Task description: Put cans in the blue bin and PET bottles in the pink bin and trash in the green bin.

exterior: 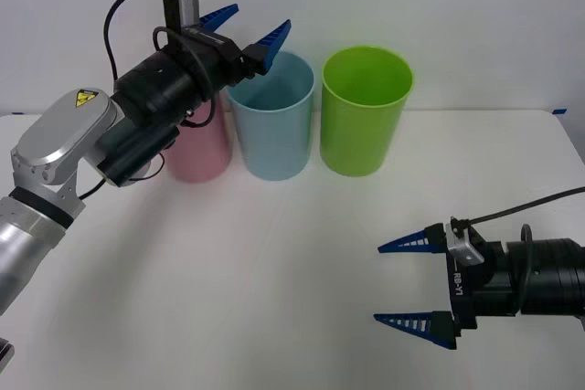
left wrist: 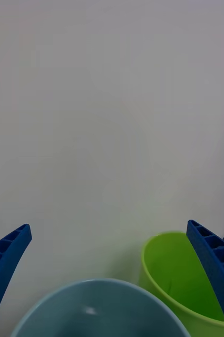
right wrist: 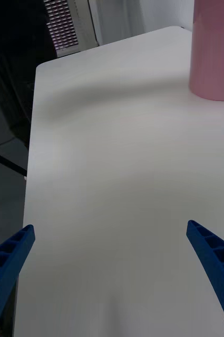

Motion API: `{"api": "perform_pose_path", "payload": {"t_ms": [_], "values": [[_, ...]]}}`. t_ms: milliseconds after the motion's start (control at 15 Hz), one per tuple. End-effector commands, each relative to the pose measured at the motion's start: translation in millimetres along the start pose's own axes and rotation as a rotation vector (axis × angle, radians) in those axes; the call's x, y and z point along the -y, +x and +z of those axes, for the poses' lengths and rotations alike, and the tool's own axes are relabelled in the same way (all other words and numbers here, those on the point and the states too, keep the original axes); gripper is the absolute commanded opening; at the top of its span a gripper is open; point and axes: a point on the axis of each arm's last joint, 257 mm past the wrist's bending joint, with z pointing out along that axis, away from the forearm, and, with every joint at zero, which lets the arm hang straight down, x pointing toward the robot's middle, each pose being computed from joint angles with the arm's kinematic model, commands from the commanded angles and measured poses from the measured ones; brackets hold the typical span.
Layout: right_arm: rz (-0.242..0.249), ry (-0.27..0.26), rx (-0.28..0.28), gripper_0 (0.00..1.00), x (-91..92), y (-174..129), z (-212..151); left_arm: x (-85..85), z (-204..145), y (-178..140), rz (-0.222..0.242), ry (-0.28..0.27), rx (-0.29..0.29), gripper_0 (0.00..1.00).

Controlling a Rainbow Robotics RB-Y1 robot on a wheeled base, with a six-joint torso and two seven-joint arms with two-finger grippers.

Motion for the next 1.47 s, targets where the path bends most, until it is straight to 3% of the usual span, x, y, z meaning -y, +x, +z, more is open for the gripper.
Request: {"api": "perform_pose_path", "payload": {"t_ms": [67,667,1000,1467], "values": [[0.000,0.000,0.000,1.00,0.0,0.0,0.0,-2.6,-8.5,1.0,-0.018,0.010,-0.004,1.00],[0.000,0.000,0.000,1.00,0.0,0.0,0.0,-8.2,-51.8,-2.2,-0.012,0.039,0.011,1.00],[0.000,0.000,0.000,1.00,0.0,0.0,0.0,-14.1,-98.2,-7.1,0.015,0.055,0.016,1.00],[0.000,0.000,0.000,1.00,0.0,0.0,0.0,-25.8,-169.6,-7.5,0.063,0.063,-0.020,1.00]]}}
